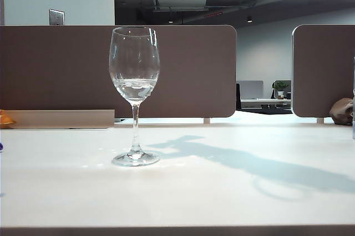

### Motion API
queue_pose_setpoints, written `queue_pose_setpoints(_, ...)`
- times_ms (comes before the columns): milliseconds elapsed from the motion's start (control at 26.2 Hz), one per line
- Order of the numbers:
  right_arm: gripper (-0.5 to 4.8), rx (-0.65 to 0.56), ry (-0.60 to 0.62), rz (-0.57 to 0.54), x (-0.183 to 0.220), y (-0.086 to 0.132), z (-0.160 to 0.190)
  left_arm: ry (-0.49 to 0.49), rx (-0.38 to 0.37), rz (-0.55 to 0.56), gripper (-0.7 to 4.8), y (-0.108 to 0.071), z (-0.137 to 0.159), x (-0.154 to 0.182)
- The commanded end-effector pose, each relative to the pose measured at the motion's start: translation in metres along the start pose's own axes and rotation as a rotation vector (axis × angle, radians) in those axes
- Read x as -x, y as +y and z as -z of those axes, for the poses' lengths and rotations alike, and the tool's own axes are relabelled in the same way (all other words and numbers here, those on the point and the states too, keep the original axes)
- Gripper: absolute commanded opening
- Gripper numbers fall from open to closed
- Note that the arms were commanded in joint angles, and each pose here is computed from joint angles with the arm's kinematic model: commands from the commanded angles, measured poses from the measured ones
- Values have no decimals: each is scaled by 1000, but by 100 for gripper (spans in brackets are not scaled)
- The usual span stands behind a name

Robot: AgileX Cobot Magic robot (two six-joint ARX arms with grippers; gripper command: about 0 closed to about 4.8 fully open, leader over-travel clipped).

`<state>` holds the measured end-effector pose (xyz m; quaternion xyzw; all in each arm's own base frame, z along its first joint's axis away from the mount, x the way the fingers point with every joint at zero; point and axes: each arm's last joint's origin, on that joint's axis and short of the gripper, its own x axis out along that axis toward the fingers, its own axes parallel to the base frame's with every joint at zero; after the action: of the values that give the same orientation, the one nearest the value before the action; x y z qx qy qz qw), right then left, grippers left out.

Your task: Pick up the jigger and pour the water inside into the glass.

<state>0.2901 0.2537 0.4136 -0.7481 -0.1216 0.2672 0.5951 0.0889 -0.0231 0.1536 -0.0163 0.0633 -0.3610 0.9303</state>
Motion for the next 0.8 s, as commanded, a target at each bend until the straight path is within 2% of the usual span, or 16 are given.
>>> queue_pose_setpoints(38,-1,-137,1,50,3,-8,2,0,-7,7,-5,0,0,0)
queue_pose_setpoints(344,-1,-828,2,34,10,-8,16,0,-8,7,-5,0,0,0)
queue_pose_setpoints(458,-2,-1051,6,8,16,-5,31,0,-7,7,-5,0,0,0)
queue_pose_setpoints(535,-2,-1073,16,-9,22,5,38,0,-8,7,-5,0,0,0)
queue_pose_setpoints(611,-2,-1094,14,-22,35,24,44,0,-7,7,-5,0,0,0)
queue_pose_setpoints(802,-1,-1252,-42,5,58,63,56,-1,-8,7,-5,0,0,0)
